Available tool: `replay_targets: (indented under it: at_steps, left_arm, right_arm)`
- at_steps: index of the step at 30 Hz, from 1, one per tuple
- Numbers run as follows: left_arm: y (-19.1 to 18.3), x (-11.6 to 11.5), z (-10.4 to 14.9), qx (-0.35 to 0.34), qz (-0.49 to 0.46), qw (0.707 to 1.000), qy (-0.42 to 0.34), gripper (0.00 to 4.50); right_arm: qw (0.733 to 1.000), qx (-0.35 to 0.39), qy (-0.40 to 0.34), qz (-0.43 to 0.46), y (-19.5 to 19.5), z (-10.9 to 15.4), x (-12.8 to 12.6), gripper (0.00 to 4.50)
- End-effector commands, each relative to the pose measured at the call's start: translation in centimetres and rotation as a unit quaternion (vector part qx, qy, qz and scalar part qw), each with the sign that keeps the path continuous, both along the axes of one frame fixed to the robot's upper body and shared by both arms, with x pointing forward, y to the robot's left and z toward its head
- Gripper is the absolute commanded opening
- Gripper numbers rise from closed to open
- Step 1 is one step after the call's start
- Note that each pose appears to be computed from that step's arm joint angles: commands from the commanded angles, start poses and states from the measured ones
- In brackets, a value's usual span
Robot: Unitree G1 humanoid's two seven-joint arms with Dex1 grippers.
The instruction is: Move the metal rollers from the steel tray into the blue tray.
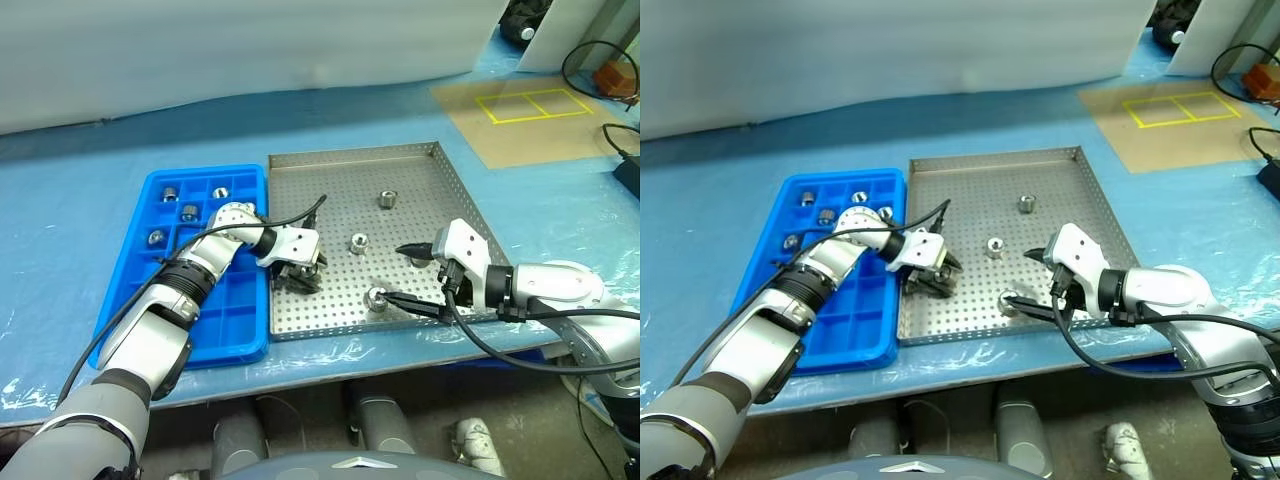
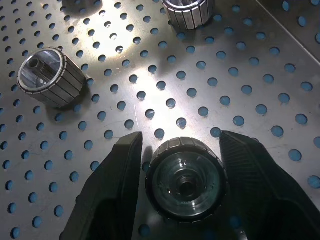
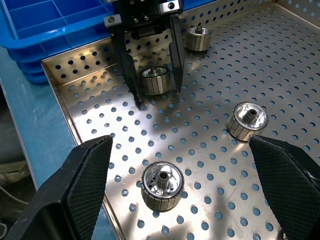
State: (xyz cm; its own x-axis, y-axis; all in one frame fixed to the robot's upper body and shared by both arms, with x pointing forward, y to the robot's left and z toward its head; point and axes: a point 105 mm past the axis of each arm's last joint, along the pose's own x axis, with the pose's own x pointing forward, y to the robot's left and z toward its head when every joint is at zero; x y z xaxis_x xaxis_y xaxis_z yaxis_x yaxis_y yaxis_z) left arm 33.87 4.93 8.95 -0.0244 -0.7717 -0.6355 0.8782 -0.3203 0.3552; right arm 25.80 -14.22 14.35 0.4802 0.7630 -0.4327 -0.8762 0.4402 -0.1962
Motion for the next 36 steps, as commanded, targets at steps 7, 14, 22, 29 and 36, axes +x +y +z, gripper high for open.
replay_targets:
  at_steps: [7, 14, 22, 29, 36]
  left_arm:
    - [0.0, 0.6, 1.0, -0.039, 0.032, 0.999, 0.014, 2.25]
    - [-1.9, 0.8, 7.7, -0.179, 0.045, 0.982, 0.024, 2.25]
    - [-0.2, 0.0, 6.9, -0.137, 0.045, 0.989, 0.03, 2.25]
    - [0.3, -0.7, 6.6, -0.119, 0.021, 0.992, 0.031, 2.25]
    - [0.1, -0.7, 5.7, -0.113, 0.022, 0.992, 0.058, 3.48]
  right_arm:
    - [1.0, 0.005, -0.029, -0.003, 0.1, 0.9, 0.6, 4.5]
    - [0.999, 0.006, -0.037, 0.009, 0.5, 1.1, 1.3, 4.5]
    - [0.999, 0.007, -0.044, 0.022, 1.0, 1.1, 2.3, 4.5]
    - [0.999, 0.008, -0.044, 0.018, 1.0, 0.8, 2.4, 4.5]
    - [0.999, 0.005, -0.043, 0.009, 0.7, 0.4, 2.1, 4.5]
